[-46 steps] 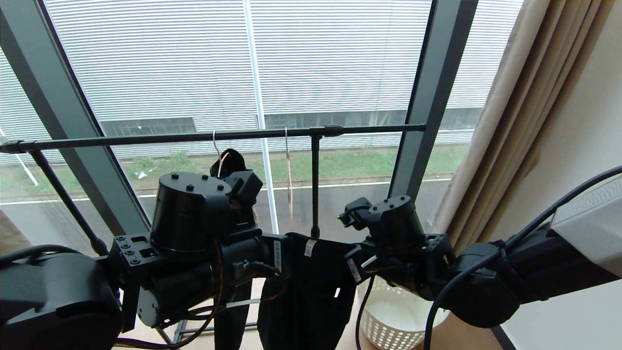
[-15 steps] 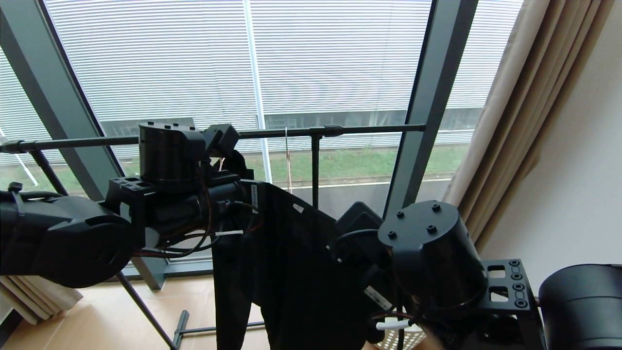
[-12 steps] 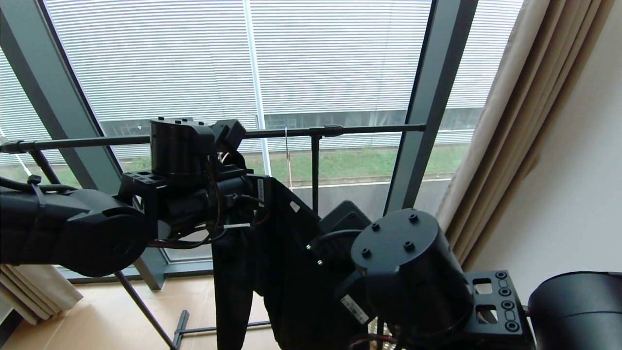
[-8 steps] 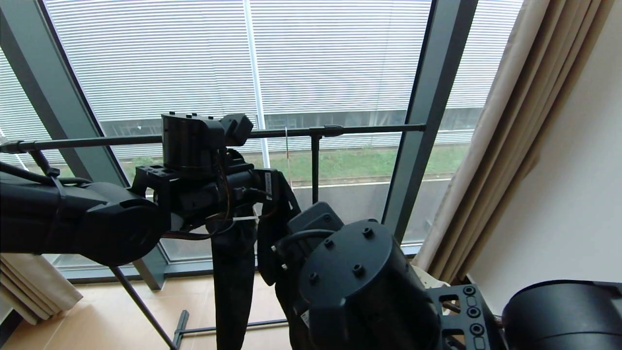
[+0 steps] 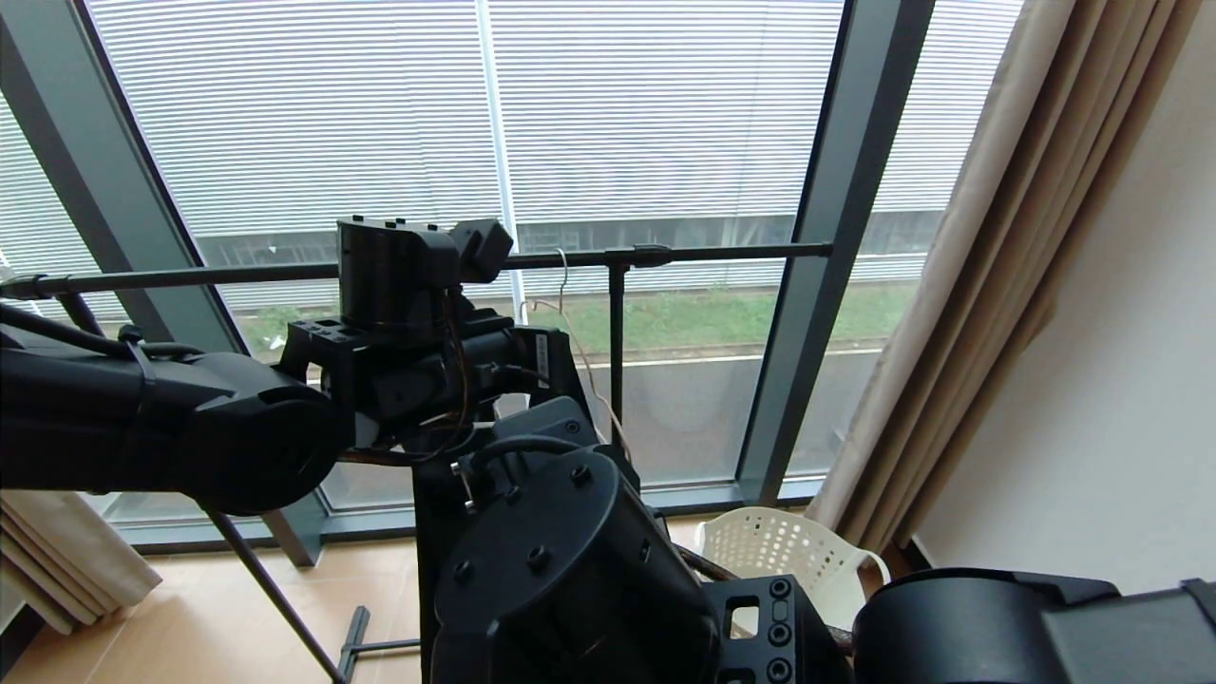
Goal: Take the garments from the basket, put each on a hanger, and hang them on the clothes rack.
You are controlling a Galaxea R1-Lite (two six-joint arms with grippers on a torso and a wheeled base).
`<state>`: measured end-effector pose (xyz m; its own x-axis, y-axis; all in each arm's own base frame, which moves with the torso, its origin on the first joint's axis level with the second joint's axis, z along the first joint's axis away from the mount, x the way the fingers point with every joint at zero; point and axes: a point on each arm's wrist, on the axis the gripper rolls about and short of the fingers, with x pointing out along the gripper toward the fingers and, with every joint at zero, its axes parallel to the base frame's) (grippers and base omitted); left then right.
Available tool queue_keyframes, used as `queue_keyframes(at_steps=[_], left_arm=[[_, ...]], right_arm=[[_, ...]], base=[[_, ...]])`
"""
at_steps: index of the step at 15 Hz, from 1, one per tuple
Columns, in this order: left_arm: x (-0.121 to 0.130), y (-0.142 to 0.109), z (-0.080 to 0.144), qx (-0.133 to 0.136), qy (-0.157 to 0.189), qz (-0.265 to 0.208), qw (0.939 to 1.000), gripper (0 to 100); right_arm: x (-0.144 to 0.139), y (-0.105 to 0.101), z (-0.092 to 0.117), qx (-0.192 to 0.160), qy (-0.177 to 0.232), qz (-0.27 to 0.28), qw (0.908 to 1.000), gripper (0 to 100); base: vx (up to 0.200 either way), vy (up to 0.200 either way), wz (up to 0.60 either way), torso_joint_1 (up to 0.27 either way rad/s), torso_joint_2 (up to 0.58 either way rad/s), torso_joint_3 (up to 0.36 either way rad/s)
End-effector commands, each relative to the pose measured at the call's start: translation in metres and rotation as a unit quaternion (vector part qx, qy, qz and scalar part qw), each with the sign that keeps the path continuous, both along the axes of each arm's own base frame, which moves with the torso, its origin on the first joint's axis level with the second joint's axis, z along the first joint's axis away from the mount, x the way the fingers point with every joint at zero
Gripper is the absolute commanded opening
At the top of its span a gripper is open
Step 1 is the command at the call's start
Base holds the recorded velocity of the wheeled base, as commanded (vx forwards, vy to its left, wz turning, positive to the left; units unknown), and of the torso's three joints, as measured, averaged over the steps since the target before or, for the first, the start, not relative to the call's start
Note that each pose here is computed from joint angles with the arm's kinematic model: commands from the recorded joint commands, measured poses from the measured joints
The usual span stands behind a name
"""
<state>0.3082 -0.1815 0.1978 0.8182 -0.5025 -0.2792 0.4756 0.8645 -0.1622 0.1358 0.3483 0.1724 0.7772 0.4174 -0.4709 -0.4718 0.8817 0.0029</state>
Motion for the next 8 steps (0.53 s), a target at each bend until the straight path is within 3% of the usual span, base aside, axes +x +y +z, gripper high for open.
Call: queue_keyframes(at_steps=[1, 5, 7, 8], left_arm=[[-0.001, -0.003, 0.0, -0.001, -0.001, -0.005, 1.0, 0], [-0.004, -0.005, 0.001, -0.007, 0.003, -0.029, 0.9996, 0], [-0.003, -0.004, 0.001, -0.007, 0.003, -0.026, 0.9996, 0], [-0.002, -0.001, 0.001, -0.007, 0.003, -0.023, 0.9997, 0]], right_arm=[[0.002, 0.006, 0.0, 0.019, 0.004, -0.005, 0.9998, 0], [0.004, 0.012, 0.001, 0.054, 0.019, -0.018, 0.9982, 0], [0.003, 0.01, -0.001, 0.042, 0.021, -0.017, 0.9987, 0], [0.006, -0.001, 0.001, 0.01, 0.014, -0.012, 0.9998, 0]], base=[[0.0, 0.0, 0.0, 0.0, 0.0, 0.0], [0.0, 0.0, 0.0, 0.0, 0.0, 0.0], [0.0, 0.0, 0.0, 0.0, 0.0, 0.0], [0.0, 0.0, 0.0, 0.0, 0.0, 0.0]])
